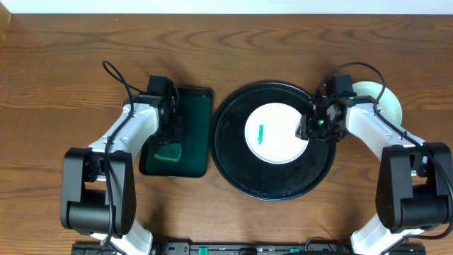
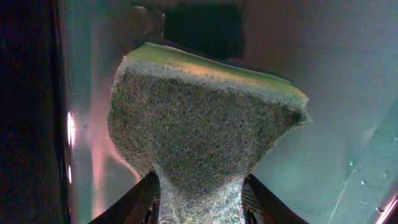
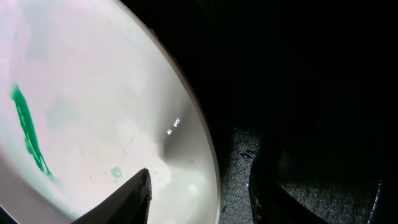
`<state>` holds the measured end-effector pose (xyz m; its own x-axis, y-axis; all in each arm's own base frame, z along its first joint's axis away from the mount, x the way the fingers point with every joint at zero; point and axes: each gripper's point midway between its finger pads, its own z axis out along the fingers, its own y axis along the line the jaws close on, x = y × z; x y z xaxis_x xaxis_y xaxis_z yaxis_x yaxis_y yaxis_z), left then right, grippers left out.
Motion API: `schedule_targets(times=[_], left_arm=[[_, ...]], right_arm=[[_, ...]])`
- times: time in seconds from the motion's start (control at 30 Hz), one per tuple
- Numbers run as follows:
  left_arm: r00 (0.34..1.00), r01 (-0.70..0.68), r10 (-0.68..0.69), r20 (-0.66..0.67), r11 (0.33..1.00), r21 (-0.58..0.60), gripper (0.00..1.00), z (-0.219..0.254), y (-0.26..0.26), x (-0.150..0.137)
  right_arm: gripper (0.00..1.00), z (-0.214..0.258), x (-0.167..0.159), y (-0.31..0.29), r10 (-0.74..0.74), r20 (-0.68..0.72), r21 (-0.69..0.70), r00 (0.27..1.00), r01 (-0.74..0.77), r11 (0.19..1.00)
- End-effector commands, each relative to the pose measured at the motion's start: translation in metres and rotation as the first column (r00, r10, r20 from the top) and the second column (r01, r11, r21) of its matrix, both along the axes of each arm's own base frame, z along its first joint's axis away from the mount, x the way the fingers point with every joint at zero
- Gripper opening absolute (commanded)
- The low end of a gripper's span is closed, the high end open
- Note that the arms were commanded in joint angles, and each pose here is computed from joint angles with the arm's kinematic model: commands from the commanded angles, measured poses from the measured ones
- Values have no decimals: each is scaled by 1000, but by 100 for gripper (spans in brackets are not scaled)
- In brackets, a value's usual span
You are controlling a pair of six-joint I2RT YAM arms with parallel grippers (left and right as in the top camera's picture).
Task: Clean dirty plates on tray and stack at the side
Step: 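Pinch the green sponge with the left gripper and lift it, then raise the sponge above the dark green tray toward the black tray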
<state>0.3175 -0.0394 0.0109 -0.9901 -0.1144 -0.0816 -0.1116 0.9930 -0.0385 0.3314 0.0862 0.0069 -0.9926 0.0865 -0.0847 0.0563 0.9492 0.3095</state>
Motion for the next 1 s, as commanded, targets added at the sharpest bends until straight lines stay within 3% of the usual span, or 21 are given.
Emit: schedule_targets(times=[0.0, 0.2, 0.23, 0.3, 0.33, 0.43, 0.63, 0.77, 0.97], left_arm=[[998, -7, 8, -64, 1000, 16, 42, -16, 3, -17], [998, -8, 8, -56, 1000, 14, 38, -22, 3, -20], [998, -7, 8, -56, 1000, 14, 25, -24, 3, -20], [998, -7, 8, -54, 1000, 14, 10, -23, 3, -20], [999, -7, 8, -50, 1000, 13, 8, -22, 3, -19], [1000, -8, 8, -25, 1000, 10, 7, -14, 3, -15], [994, -7, 8, 108, 1000, -6, 7, 25, 1, 2], [978, -6, 10, 208, 1000, -19, 7, 57, 0, 9], [944, -3, 14, 329, 999, -34, 7, 98, 0, 10]], right_arm=[[49, -1, 0, -2, 16, 8, -35, 1000, -16, 999], [49, -1, 0, -2, 17, 8, -35, 1000, -16, 999], [49, -1, 0, -2, 16, 8, -35, 1000, -16, 999], [51, -1, 0, -2, 16, 8, -35, 1000, -16, 999], [52, -1, 0, -2, 16, 8, -35, 1000, -16, 999], [56, -1, -1, -2, 18, 8, -35, 1000, -18, 999], [55, -1, -3, -2, 57, 7, -41, 998, -57, 998], [46, -1, -5, -3, 67, 4, -42, 998, -67, 997], [25, -1, -5, -3, 67, 1, -42, 998, -67, 997]])
